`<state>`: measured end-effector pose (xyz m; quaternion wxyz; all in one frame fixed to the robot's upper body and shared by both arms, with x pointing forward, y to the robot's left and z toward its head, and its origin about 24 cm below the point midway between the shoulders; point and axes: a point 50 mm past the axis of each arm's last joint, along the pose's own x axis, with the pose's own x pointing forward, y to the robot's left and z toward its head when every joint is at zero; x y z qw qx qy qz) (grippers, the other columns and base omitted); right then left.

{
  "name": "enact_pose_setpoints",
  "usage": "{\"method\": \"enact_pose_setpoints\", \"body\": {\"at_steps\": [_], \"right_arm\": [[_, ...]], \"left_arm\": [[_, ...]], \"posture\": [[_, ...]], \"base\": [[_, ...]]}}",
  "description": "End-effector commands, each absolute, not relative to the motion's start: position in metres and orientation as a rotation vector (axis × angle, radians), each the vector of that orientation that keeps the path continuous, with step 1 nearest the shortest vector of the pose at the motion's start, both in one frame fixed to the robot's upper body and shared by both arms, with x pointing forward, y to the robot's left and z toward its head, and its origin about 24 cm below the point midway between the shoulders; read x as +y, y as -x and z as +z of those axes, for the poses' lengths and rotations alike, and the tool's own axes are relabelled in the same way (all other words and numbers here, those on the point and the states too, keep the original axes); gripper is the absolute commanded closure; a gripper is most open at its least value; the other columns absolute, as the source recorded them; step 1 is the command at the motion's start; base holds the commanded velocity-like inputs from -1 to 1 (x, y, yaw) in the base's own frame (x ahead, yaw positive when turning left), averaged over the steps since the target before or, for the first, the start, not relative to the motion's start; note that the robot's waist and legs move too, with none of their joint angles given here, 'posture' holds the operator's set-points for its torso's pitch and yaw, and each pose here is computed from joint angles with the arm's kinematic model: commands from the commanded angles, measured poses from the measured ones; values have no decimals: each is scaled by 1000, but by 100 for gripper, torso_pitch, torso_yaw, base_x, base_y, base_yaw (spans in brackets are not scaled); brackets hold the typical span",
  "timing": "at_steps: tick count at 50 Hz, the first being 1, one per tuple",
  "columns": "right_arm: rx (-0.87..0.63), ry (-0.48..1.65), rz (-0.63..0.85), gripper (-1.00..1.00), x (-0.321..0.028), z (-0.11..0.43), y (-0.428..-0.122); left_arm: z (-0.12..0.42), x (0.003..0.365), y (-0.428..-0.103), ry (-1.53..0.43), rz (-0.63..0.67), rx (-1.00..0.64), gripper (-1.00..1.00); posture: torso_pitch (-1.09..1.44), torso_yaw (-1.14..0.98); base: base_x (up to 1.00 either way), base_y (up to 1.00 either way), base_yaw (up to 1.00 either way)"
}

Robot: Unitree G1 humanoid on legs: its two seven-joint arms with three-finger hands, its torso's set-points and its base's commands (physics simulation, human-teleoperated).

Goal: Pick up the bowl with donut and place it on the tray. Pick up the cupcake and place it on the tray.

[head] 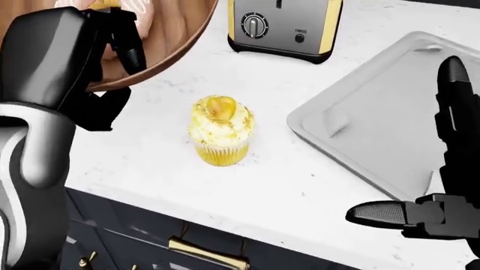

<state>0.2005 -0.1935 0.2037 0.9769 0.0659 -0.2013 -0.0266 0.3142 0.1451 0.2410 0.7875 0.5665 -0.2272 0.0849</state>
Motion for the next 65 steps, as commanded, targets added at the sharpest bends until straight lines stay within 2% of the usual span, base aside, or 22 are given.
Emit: {"method": "enact_pose_setpoints", "body": {"at_steps": [1,42,53,65], "right_arm": [[-485,-125,-25,-100,-189,215,-196],[-475,-125,-36,-100,-189,216,-198],[-468,-95,-58,-100,-190,214,-198],[-459,-98,-74,-100,-193,211,-197]], "left_arm": [[262,147,-306,-1217,258,-588,100],[268,148,-301,-1216,267,-599,100],[265,147,-302,-1215,261,-600,100],[266,145,-302,-1219,259,-605,100]], "posture": [[0,0],[0,0],[0,0],[0,0]], "base": [[-16,0,0],[-14,1,0],[0,-47,0],[0,0,-100]]}}
